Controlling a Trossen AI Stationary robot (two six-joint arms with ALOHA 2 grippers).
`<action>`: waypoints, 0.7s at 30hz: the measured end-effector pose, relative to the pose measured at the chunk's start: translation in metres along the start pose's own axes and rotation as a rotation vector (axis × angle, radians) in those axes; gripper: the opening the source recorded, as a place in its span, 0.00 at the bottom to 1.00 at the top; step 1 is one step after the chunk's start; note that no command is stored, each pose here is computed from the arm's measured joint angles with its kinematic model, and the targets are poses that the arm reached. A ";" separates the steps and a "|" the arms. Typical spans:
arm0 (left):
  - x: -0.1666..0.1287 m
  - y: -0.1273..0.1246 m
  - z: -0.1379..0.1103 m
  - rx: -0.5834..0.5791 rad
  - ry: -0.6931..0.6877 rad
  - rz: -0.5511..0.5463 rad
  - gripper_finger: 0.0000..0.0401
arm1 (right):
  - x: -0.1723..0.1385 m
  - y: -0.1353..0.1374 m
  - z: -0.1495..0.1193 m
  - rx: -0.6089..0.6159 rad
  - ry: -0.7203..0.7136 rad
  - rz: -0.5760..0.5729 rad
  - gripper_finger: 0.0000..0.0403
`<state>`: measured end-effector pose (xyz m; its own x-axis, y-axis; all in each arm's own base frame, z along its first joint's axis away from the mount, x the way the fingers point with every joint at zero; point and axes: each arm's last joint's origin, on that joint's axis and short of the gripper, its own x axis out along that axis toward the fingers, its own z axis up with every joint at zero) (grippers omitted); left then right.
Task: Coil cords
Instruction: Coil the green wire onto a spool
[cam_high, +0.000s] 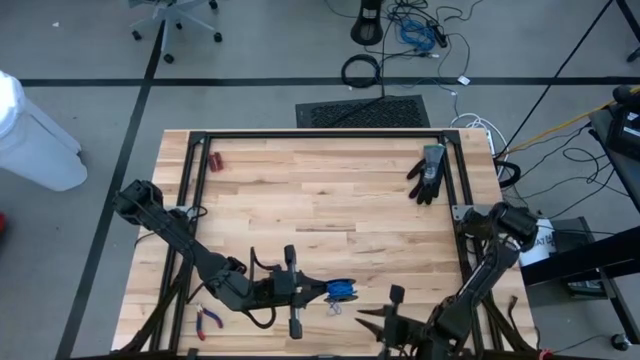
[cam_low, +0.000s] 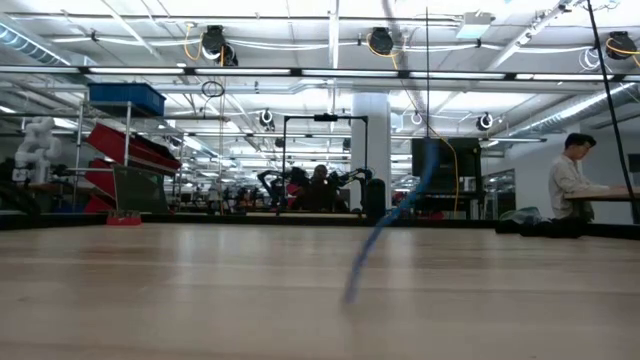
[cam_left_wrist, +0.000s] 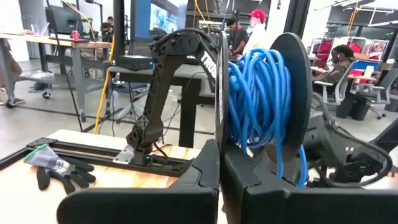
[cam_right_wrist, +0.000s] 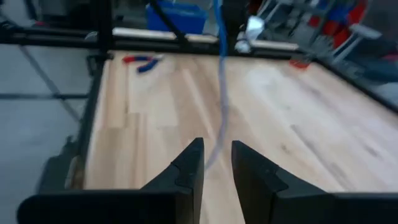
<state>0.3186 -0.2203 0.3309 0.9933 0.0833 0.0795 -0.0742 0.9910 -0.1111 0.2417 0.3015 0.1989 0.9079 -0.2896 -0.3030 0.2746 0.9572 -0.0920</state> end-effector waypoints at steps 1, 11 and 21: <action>0.000 0.000 0.000 -0.001 0.000 0.000 0.00 | 0.001 0.001 -0.002 -0.005 -0.020 -0.017 0.17; 0.000 0.000 0.001 -0.002 -0.004 0.000 0.00 | 0.044 -0.009 0.004 -0.118 0.026 -0.021 0.18; 0.000 0.000 0.001 0.015 -0.009 0.001 0.00 | 0.078 -0.016 0.025 -0.070 0.038 0.178 0.18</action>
<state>0.3185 -0.2202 0.3321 0.9924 0.0848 0.0886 -0.0762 0.9925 -0.0959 0.3163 0.2639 0.2005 0.9270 -0.1172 -0.3563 0.0870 0.9912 -0.0996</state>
